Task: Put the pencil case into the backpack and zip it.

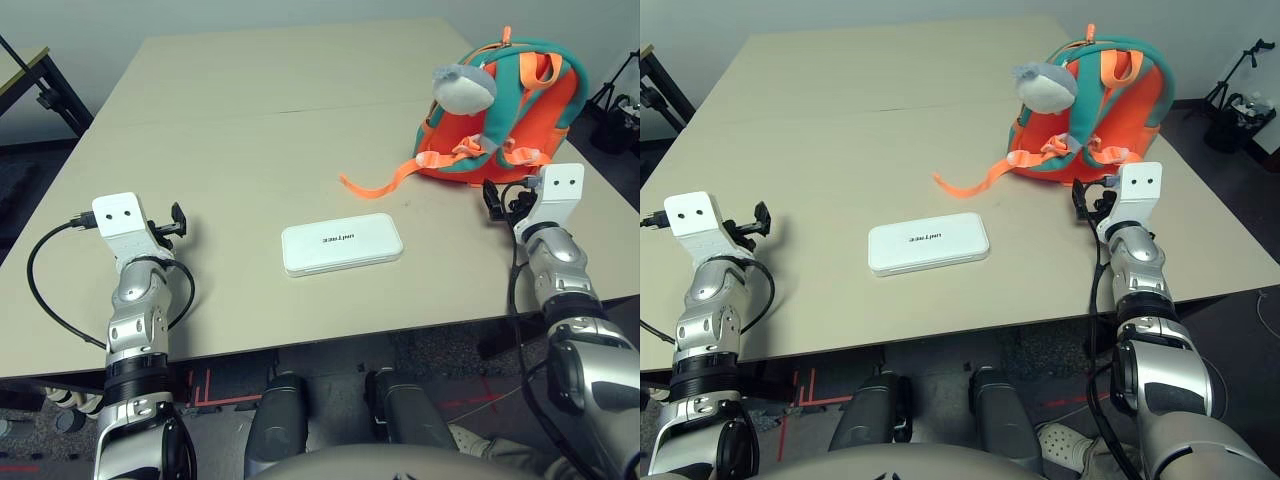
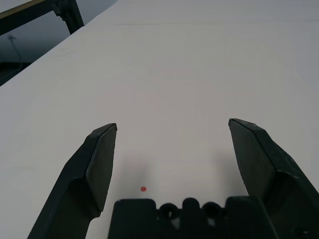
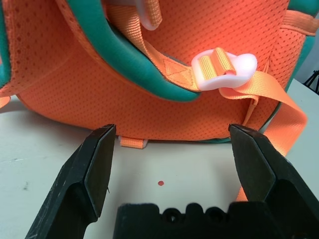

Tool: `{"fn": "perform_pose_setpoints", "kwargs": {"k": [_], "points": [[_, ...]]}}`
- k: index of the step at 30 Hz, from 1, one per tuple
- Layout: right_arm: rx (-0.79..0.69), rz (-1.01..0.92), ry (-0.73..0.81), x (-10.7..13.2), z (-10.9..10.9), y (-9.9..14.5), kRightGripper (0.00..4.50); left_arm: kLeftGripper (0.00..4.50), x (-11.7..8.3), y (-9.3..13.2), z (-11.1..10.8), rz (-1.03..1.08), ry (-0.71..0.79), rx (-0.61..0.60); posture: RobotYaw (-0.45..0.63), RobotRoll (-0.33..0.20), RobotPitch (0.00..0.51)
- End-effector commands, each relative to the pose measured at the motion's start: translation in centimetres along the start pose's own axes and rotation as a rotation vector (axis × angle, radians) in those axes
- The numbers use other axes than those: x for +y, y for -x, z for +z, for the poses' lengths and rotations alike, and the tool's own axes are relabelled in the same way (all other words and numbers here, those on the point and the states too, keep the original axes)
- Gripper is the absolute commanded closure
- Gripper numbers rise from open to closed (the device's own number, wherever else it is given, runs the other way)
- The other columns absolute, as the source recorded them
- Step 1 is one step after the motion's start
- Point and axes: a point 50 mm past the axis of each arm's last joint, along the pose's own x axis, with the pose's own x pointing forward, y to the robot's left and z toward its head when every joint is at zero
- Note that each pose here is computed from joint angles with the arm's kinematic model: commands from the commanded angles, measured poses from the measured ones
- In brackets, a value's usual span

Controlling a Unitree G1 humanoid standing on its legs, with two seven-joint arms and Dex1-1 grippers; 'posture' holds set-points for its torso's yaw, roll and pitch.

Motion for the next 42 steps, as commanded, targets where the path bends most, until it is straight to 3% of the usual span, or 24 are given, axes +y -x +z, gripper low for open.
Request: {"fn": "perform_pose_setpoints", "kwargs": {"k": [1, 7, 13, 21, 24, 31, 33, 42], "points": [[0.000, 0.017, 0.005, 0.2, 0.1, 0.0, 0.02, 0.00, -0.2, 0.1, -0.3, -0.010, -0.006, 0.018, -0.01, 0.000, 0.099], [0.001, 0.084, 0.014, -0.6, 0.9, 0.5, 0.02, 0.00, -0.8, -0.4, 0.2, -0.078, 0.025, 0.011, -0.03, 0.000, 0.091], [0.073, 0.346, 0.072, -0.9, 2.3, 2.9, 0.02, 0.00, -1.4, -0.7, 2.1, -0.308, 0.106, -0.013, -0.07, 0.000, 0.087], [0.172, 0.654, 0.119, 1.7, 5.2, 5.8, 0.02, 0.00, -1.1, -1.2, 3.9, -0.633, 0.274, 0.034, -0.13, 0.000, 0.084], [0.169, 0.725, 0.133, 3.1, 6.3, 5.9, 1.01, 0.00, -1.8, -1.0, 4.5, -0.776, 0.370, 0.108, -0.14, 0.000, 0.083], [0.144, 0.858, 0.176, 6.4, 7.5, 5.0, 3.88, 0.00, -3.2, -0.4, 5.0, -1.004, 0.510, 0.307, -0.13, 0.000, 0.091], [0.134, 0.888, 0.192, 7.3, 7.6, 4.5, 4.46, 0.00, -3.5, -0.3, 4.9, -1.040, 0.538, 0.355, -0.12, 0.000, 0.091], [0.157, 1.001, 0.408, 10.0, 6.5, 2.6, 4.46, 0.00, -4.2, 0.1, 4.2, -1.189, 0.682, 0.471, -0.10, 0.000, 0.092]]}}
